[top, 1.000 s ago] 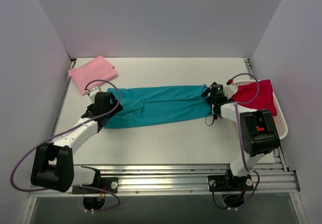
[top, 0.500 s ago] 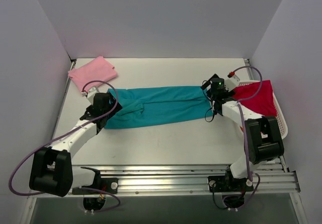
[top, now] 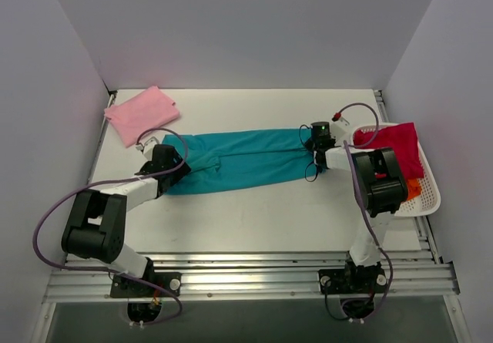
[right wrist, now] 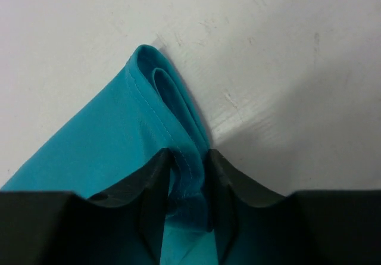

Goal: Fold and stack the t-shirts
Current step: Fold the tshirt

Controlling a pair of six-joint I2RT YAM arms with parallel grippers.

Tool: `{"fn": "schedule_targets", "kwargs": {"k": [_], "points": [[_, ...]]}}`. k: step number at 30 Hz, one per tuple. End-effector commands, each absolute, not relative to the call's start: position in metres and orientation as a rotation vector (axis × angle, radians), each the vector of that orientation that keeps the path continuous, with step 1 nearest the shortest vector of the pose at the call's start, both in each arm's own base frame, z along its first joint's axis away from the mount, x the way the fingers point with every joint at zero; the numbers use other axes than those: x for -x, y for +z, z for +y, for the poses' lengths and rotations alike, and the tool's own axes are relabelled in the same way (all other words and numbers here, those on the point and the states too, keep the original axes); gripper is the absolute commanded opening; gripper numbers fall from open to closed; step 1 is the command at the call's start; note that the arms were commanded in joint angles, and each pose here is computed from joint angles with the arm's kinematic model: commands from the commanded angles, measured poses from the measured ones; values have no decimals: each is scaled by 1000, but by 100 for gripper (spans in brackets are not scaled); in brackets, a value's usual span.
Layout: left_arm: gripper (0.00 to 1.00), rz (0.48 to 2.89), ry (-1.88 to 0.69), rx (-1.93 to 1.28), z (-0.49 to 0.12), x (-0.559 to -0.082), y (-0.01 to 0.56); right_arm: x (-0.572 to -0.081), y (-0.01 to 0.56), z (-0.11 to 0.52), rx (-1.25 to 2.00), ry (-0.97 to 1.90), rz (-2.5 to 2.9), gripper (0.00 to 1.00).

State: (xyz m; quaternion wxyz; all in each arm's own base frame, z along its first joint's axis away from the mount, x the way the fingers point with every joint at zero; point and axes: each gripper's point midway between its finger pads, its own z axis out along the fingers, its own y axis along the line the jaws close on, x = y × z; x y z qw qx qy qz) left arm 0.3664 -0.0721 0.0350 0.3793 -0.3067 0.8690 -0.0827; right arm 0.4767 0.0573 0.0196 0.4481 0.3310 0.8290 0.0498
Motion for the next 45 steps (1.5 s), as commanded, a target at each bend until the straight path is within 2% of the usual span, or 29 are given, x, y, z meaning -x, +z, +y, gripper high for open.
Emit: {"fn": "schedule_targets", "kwargs": {"k": [1,2,5,7,8,11,14,16,18,19,20,21,22,23,26,28,31,32,35,42,45], "points": [[72,2143,-284,782,-73,-395,47,-485,15,68,-788,156,2067,19],[57,2148,-280,782,-72,-396,44,-484,12,67,-793,149,2069,0],[36,2152,-285,795,-67,-406,39,-484,10,67,-786,148,2067,0],[19,2157,-286,794,-69,-410,37,-483,9,66,-781,141,2069,0],[7,2148,-288,823,-66,-417,39,-482,10,66,-782,139,2066,0],[2,2130,-315,800,-69,-440,52,-476,14,58,-793,124,2061,0],[2,2149,-298,766,-71,-462,56,-462,19,53,-817,127,2049,0],[2,2187,-309,707,-78,-494,58,-452,20,55,-837,152,2041,0],[2,2299,-305,660,-87,-505,33,-433,18,62,-832,168,2061,0],[2,2257,-345,628,-95,-533,55,-425,17,65,-832,167,2073,0],[2,2318,-354,601,-101,-539,32,-412,17,70,-825,170,2082,0],[2,2351,-353,593,-104,-544,28,-406,18,72,-820,166,2089,0],[2,2307,-380,571,-109,-569,48,-397,16,74,-813,158,2110,0],[2,2356,-374,566,-111,-574,26,-392,26,76,-803,164,2099,0],[2,2412,-443,531,-125,-590,17,-368,32,87,-751,157,2134,0],[2,2377,-515,482,-139,-611,36,-352,36,102,-697,176,2155,0],[2,2491,-553,450,-154,-610,-12,-331,35,126,-630,210,2187,0],[2,2462,-574,420,-159,-623,9,-326,34,134,-613,224,2195,0],[2,2465,-635,364,-174,-631,2,-307,26,165,-546,280,2233,0],[2,2299,-827,208,-211,-652,36,-270,8,251,-369,392,2309,0],[8,2253,-907,137,-222,-654,47,-254,-4,291,-290,443,2342,0]]}}
